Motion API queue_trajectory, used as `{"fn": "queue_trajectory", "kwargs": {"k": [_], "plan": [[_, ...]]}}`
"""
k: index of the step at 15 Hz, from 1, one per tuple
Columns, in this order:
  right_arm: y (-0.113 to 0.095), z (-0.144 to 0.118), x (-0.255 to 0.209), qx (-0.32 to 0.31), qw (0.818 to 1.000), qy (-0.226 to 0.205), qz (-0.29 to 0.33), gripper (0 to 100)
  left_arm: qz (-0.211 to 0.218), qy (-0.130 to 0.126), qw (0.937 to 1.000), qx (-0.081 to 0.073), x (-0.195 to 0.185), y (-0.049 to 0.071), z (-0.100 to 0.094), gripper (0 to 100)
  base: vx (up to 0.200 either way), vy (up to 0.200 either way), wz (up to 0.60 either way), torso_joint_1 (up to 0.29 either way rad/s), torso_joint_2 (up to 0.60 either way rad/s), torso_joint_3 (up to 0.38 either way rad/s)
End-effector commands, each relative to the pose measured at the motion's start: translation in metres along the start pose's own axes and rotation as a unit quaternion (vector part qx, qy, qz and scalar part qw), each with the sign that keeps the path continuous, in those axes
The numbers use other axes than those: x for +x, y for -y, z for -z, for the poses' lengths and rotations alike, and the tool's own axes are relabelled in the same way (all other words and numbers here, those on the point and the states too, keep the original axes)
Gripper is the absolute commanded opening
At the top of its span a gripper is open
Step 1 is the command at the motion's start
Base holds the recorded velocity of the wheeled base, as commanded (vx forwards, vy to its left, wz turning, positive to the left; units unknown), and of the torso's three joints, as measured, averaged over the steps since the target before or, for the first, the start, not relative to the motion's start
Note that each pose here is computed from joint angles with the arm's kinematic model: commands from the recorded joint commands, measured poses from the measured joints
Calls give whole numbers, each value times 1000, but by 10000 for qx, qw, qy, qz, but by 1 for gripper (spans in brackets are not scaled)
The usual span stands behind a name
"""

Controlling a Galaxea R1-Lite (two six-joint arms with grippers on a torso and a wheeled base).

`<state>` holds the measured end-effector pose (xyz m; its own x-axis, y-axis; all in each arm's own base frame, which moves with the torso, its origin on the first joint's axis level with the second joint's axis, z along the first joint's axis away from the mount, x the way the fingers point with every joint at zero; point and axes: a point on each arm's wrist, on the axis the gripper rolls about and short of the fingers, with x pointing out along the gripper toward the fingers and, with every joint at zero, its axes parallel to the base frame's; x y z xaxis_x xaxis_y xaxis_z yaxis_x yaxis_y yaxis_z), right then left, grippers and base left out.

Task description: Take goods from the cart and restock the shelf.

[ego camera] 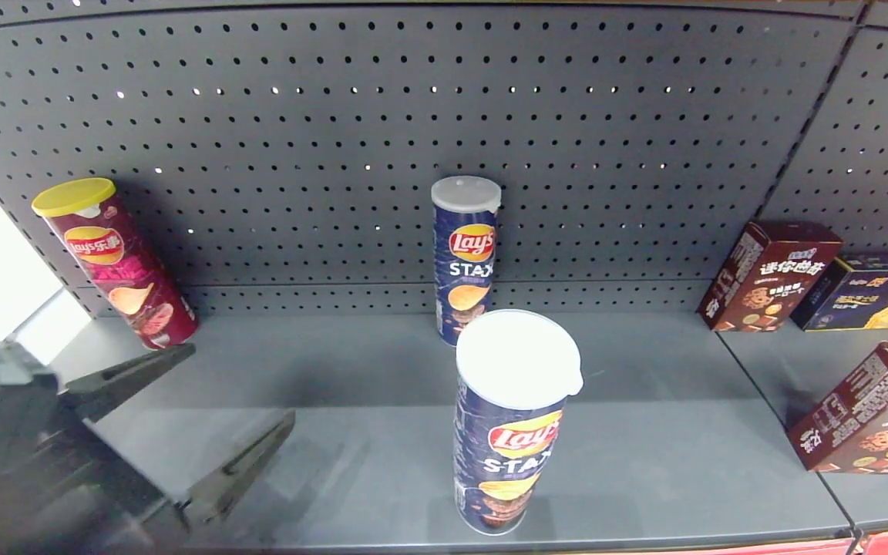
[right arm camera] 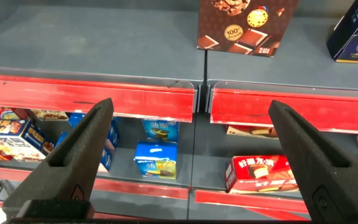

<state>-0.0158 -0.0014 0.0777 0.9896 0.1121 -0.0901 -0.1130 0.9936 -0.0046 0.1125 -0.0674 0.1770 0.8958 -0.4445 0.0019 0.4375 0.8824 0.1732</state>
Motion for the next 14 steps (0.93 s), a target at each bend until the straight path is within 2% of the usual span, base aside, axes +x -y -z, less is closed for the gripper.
{"fn": "queue_trajectory", "kwargs": {"k": [1, 2, 3, 5, 6, 7, 8, 10, 12, 14], "plan": [[0, 0, 0, -3, 10000, -9, -4, 100, -26, 443, 9990, -32, -87, -3, 30, 100, 0, 0, 0, 0, 0, 0], [0, 0, 0, -3, 10000, -9, -4, 100, -32, 473, 9989, -35, -99, -3, 37, 100, 0, 0, 0, 0, 0, 0], [0, 0, 0, -3, 10000, -9, -4, 100, -45, 548, 9985, -34, -126, -3, 54, 100, 0, 0, 0, 0, 0, 0], [0, 0, 0, -3, 10000, -9, -4, 100, -170, 503, 9986, -28, -151, 0, 81, 100, 0, 0, 0, 0, 0, 0], [0, 0, 0, -3, 10000, -9, -4, 100, -302, 43, 9989, 369, -157, 1, 93, 100, 0, 0, 0, 0, 0, 0], [0, 0, 0, -3, 10000, -9, -4, 100, -269, 102, 9986, 448, -157, 1, 91, 100, 0, 0, 0, 0, 0, 0], [0, 0, 0, -3, 10000, -9, -4, 100, -165, 94, 9989, 428, -157, 1, 92, 100, 0, 0, 0, 0, 0, 0], [0, 0, 0, -3, 10000, -9, -4, 100, 18, 134, 9997, 226, -157, 0, 93, 100, 0, 0, 0, 0, 0, 0], [0, 0, 0, -3, 10000, -9, -4, 100, -86, 122, 9999, -22, -155, 0, 95, 100, 0, 0, 0, 0, 0, 0], [0, 0, 0, -3, 10000, -9, -4, 100, -130, 107, 9998, -53, -156, -1, 95, 100, 0, 0, 0, 0, 0, 0]]}}
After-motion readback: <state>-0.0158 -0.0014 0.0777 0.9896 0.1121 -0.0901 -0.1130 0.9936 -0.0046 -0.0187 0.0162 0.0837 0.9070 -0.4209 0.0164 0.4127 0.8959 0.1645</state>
